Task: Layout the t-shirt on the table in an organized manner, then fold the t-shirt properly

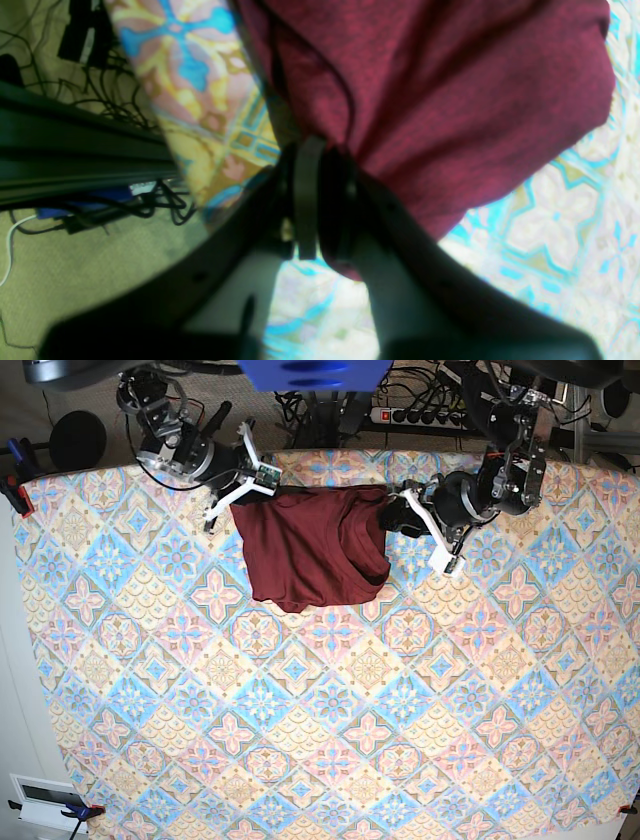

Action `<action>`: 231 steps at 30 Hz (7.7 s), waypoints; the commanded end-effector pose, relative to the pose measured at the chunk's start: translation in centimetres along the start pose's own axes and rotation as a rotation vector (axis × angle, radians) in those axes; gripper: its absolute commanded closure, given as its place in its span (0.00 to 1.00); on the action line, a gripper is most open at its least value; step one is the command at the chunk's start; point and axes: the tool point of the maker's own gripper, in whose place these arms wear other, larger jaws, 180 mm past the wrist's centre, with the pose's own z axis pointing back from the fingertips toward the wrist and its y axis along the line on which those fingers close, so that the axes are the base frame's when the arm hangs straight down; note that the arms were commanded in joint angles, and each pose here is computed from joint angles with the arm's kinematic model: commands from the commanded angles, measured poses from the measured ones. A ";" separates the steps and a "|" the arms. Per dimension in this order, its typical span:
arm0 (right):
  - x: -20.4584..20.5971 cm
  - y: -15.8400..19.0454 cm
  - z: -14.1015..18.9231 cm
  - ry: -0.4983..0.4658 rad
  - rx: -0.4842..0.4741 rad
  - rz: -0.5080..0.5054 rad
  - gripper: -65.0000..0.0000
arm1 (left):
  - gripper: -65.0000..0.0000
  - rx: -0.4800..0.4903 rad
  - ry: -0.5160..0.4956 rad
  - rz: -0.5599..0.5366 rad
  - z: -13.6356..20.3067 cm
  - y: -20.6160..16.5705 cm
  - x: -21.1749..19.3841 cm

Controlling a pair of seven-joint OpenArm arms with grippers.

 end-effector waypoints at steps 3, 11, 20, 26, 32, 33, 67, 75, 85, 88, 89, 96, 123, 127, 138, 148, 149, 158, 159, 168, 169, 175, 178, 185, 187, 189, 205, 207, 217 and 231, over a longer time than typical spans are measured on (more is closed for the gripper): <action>0.9 -0.1 0.2 -0.036 0.001 0.004 0.83 | 0.62 0.055 0.012 -0.076 0.6 1.3 0.2; -0.1 -0.3 0.7 -0.013 0.003 0.026 0.78 | 0.62 0.180 -0.036 -0.111 2.3 4.1 1.7; 0.4 -0.6 0.8 -0.026 -0.006 0.029 0.78 | 0.62 -0.100 -0.191 0.118 4.2 -0.2 4.9; 1.3 -2.8 0.7 -0.046 -0.050 0.056 0.78 | 0.62 -0.172 -0.145 0.093 2.0 -3.3 3.8; 2.3 -6.3 0.9 -0.076 -0.168 -0.014 0.79 | 0.62 -0.220 -0.058 0.003 -0.9 -7.3 1.6; 2.1 -6.8 1.0 -0.075 -0.186 -0.025 0.79 | 0.62 -0.213 -0.047 -0.014 -1.2 -7.5 1.3; 6.3 -10.2 0.6 -0.158 -0.229 0.081 0.86 | 0.62 -0.040 -0.127 0.149 1.3 0.0 1.6; 8.0 -10.8 0.1 -0.189 -0.222 0.126 0.88 | 0.63 -0.097 -0.198 0.229 4.0 -0.9 1.8; 7.4 -14.5 -2.9 -0.135 -0.206 0.156 1.00 | 1.00 -0.108 -0.153 0.255 3.6 -1.8 -0.2; 6.5 -15.3 -3.9 -0.101 -0.190 0.150 1.00 | 1.00 -0.119 -0.104 0.235 2.7 -2.9 -1.5; 6.3 -15.5 -4.4 -0.092 -0.182 0.151 1.00 | 1.00 -0.115 -0.081 0.213 2.2 -3.3 -2.1; 4.6 -16.4 -7.4 -0.025 -0.128 0.103 0.99 | 1.00 0.017 -0.015 0.088 -0.8 -4.1 -4.4; -4.3 -12.9 -4.6 0.125 -0.099 0.022 0.99 | 1.00 0.154 0.058 0.056 -8.7 2.1 0.4; -5.0 -12.2 -3.4 0.147 -0.111 0.022 0.99 | 1.00 0.152 0.069 0.027 -10.0 2.4 2.2; -3.9 -9.4 0.2 0.144 -0.116 0.111 0.99 | 1.00 0.136 0.006 -0.069 -13.9 1.8 5.7; -3.8 -9.9 3.0 0.135 -0.198 0.075 0.99 | 1.00 0.142 -0.055 -0.034 -13.9 2.3 7.7; -3.4 -9.8 3.1 0.126 -0.199 0.079 0.99 | 1.00 0.144 -0.069 -0.013 -13.3 2.5 7.6; 1.5 -7.2 2.0 -0.066 -0.152 -0.070 1.00 | 1.00 0.225 -0.235 0.142 -6.8 6.0 7.1; 2.4 -6.9 1.8 -0.104 -0.142 -0.100 1.00 | 1.00 0.244 -0.254 0.163 -6.0 6.8 7.0; 10.7 -8.6 1.8 -0.438 -0.112 -0.270 1.00 | 1.00 0.247 -0.371 0.404 -1.9 10.7 5.6; 11.4 -8.9 1.7 -0.458 -0.119 -0.277 1.00 | 1.00 0.244 -0.368 0.413 -1.7 10.9 5.2; 12.8 -11.8 -0.2 -0.454 -0.139 -0.304 1.00 | 1.00 0.210 -0.371 0.454 -0.7 11.3 4.5; 12.1 -11.2 -2.4 -0.437 -0.095 -0.380 1.00 | 1.00 0.206 -0.371 0.458 -0.7 11.3 4.4; 12.4 -10.2 -6.1 -0.430 -0.016 -0.497 1.00 | 1.00 0.205 -0.371 0.459 -0.7 11.2 4.4; 12.4 -11.1 -6.8 -0.426 -0.013 -0.500 1.00 | 1.00 0.205 -0.371 0.459 -0.7 11.2 4.4; 12.0 -11.0 -8.1 -0.408 0.012 -0.531 1.00 | 1.00 0.205 -0.371 0.459 -0.7 11.2 4.4; 9.0 -10.7 -12.9 -0.391 0.084 -0.696 1.00 | 1.00 0.199 -0.368 0.460 -1.0 11.0 4.3; 8.4 -9.4 -13.2 -0.377 0.101 -0.712 1.00 | 1.00 0.197 -0.368 0.458 -1.0 10.9 4.4; 4.8 -9.2 -12.7 -0.307 0.080 -0.717 1.00 | 1.00 0.198 -0.365 0.460 -1.0 10.9 4.2; -3.1 -15.0 -8.4 -0.274 -0.146 -0.856 1.00 | 1.00 0.181 -0.428 0.397 0.4 9.5 6.7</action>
